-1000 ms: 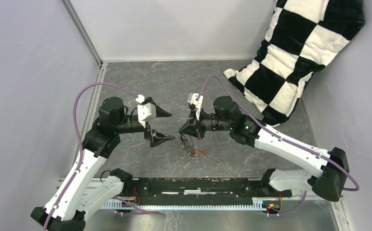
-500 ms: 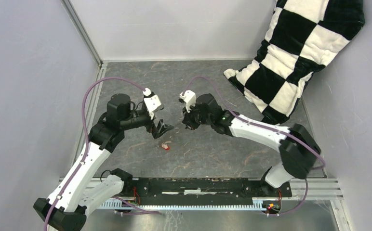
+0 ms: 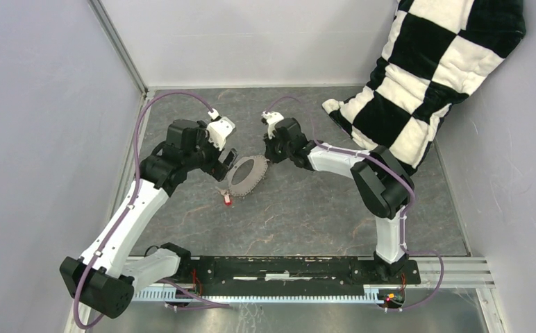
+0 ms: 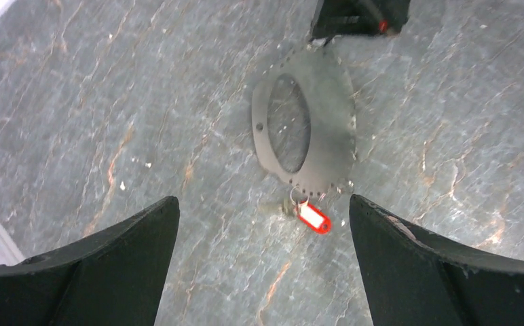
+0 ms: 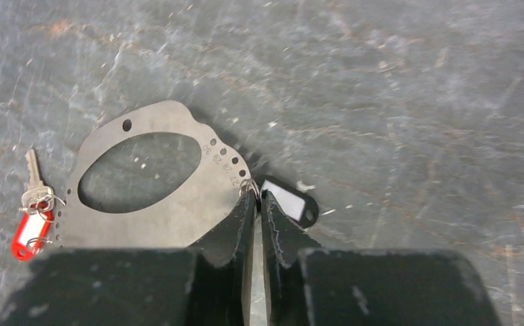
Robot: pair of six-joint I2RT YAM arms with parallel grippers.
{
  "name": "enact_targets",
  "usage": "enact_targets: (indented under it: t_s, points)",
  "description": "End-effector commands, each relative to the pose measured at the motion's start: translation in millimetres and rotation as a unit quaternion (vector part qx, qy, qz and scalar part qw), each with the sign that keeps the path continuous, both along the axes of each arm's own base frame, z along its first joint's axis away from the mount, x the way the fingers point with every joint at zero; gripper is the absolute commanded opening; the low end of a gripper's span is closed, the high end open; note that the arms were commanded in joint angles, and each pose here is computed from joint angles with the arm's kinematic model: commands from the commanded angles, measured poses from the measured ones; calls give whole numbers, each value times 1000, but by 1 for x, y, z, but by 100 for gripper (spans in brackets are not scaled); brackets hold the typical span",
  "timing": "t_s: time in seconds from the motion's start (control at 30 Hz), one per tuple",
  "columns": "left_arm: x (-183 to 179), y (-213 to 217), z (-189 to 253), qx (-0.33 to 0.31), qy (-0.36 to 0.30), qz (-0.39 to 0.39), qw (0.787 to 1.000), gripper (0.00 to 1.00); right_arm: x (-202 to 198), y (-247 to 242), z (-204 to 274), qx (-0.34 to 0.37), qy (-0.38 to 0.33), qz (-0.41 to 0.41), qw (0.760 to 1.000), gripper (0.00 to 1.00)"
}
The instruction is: Put the keys on the keyring
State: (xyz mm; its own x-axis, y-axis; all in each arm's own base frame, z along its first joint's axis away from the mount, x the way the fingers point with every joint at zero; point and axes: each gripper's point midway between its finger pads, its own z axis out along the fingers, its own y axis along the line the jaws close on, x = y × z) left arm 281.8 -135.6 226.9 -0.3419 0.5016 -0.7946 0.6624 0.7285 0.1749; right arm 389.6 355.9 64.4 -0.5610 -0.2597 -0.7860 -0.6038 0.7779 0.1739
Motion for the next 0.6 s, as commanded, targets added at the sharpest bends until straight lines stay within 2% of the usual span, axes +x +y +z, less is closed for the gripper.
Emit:
enact_targets:
  t_s: [0.0, 0.03, 0.1, 0.2, 0.4, 0.57]
  points:
    - [8, 17, 3, 34, -11, 20, 999, 100, 35, -9, 28, 47, -28, -40, 998, 18]
    - [10, 18, 2, 34, -6, 24, 999, 100, 40, -17, 27, 46, -24, -48, 998, 24]
    - [15, 22, -1, 32, 7, 37, 999, 100, 46, -31, 30, 46, -20, -55, 997, 59]
    - [25, 34, -5, 19, 23, 54, 998, 100, 46, -52, 41, 32, -28, -54, 998, 98]
    - [58, 78, -16, -24, 25, 103, 994, 100, 17, -131, 75, 9, -86, -105, 991, 98]
    - [73, 115, -65, -65, 32, 149, 986, 100, -17, -234, 77, -44, -125, -194, 972, 98]
